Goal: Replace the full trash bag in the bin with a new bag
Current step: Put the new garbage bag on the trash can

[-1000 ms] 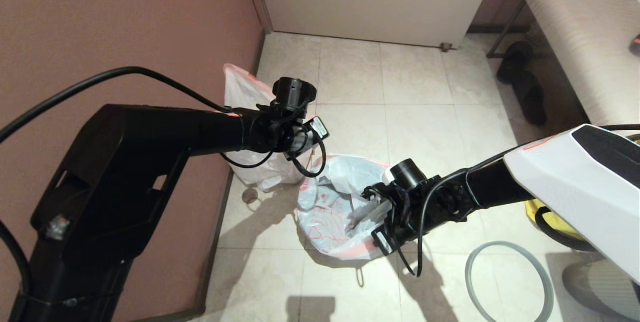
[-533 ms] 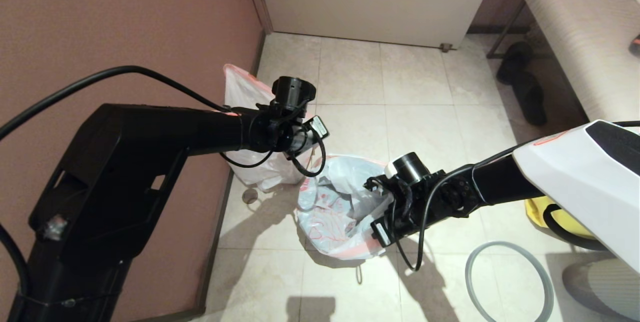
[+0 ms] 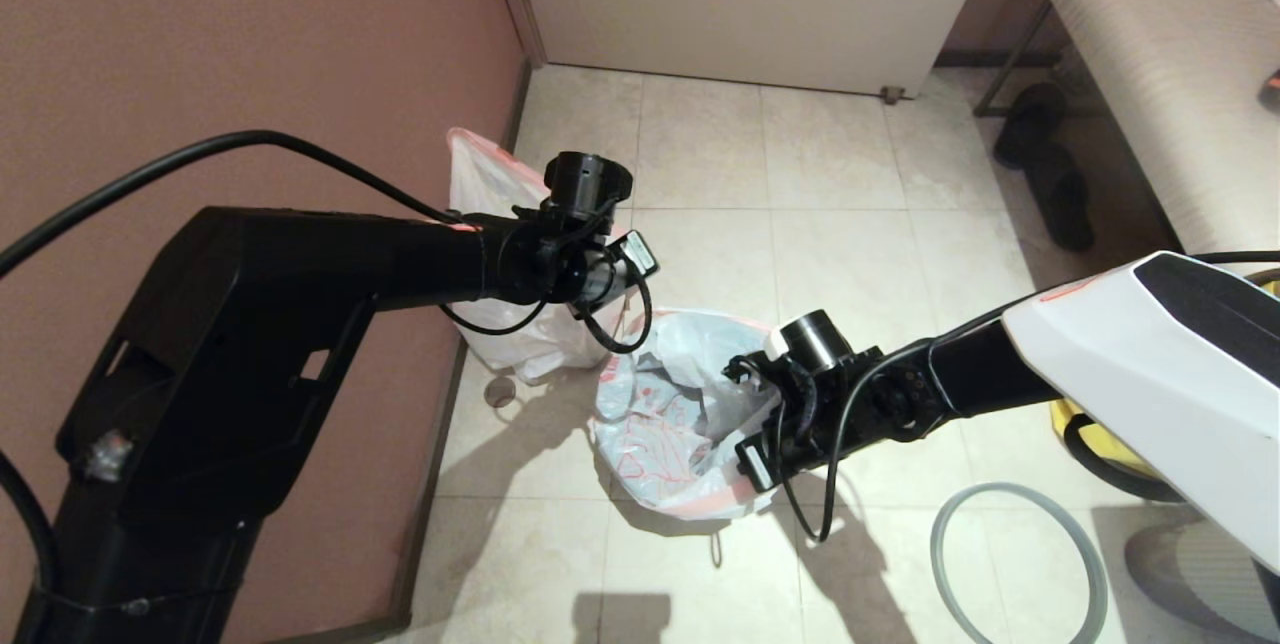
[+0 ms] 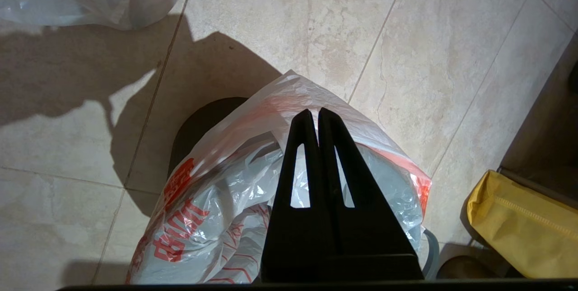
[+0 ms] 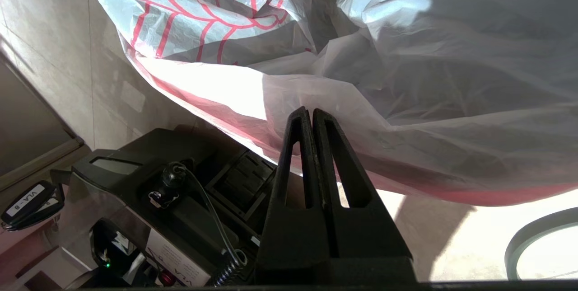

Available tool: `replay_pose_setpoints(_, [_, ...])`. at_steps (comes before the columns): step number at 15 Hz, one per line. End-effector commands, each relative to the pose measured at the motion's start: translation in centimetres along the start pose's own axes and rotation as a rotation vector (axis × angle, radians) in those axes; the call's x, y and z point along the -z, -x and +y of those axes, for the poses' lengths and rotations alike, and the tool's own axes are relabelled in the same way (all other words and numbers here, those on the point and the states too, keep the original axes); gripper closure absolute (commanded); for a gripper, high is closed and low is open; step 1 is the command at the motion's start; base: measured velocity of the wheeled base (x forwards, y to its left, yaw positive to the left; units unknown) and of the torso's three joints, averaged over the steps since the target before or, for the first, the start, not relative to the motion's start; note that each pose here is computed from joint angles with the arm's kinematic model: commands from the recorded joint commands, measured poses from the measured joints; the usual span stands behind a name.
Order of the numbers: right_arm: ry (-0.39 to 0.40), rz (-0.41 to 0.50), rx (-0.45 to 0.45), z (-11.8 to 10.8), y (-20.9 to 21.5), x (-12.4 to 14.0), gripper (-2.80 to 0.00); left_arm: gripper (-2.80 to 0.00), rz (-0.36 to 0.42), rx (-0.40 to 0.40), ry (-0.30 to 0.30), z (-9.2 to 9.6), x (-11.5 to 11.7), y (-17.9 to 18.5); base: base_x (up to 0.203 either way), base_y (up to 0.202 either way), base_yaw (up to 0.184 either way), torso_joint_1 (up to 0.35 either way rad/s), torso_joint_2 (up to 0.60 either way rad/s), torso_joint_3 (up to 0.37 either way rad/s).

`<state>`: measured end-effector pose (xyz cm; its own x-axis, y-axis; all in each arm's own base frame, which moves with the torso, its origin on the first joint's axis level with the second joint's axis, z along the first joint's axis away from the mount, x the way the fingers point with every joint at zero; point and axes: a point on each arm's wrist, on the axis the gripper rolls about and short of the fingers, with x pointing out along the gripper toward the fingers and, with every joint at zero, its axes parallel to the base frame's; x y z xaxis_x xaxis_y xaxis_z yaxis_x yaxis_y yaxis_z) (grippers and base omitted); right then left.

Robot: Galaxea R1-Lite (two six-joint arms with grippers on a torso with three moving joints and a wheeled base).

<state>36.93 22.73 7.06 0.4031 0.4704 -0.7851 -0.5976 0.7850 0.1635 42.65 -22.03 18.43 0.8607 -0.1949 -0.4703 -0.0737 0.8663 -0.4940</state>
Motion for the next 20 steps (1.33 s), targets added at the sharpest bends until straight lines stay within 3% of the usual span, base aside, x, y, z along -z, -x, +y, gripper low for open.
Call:
replay_pose_setpoints(1, [-0.002, 0.008, -0.001, 0.0, -0.1, 0.1, 0.0, 0.0, -0.001, -0.001, 0.004, 0.0, 0.0, 0.0, 0.0, 0.0, 0.0, 0.0, 0.0, 0.0])
replay_pose_setpoints(5, [0.037, 0.098, 0.003, 0.0, 0.3, 0.9, 0.0, 0.0, 0.0, -0.003, 0.005, 0.1, 0.0, -0.1, 0.0, 0.0, 0.0, 0.0, 0.0, 0.0])
replay_pose_setpoints(11, [0.032, 0.185, -0.007, -0.4, -3.7, 2.7, 0.0, 0.0, -0.017, 0.001, 0.012, 0.3, -0.4, -0.2, 0.0, 0.0, 0.0, 0.0, 0.0, 0.0])
replay_pose_setpoints(17, [0.015, 0.083, -0.004, 0.4, 0.2, 0.4, 0.0, 0.0, -0.02, 0.0, 0.014, 0.4, -0.6, -0.1, 0.0, 0.0, 0.0, 0.0, 0.0, 0.0])
replay_pose_setpoints(20, [0.017, 0.082, -0.006, 0.6, 0.6, 0.4, 0.0, 0.0, -0.02, 0.0, 0.014, 0.4, -0.6, -0.1, 0.0, 0.0, 0.0, 0.0, 0.0, 0.0])
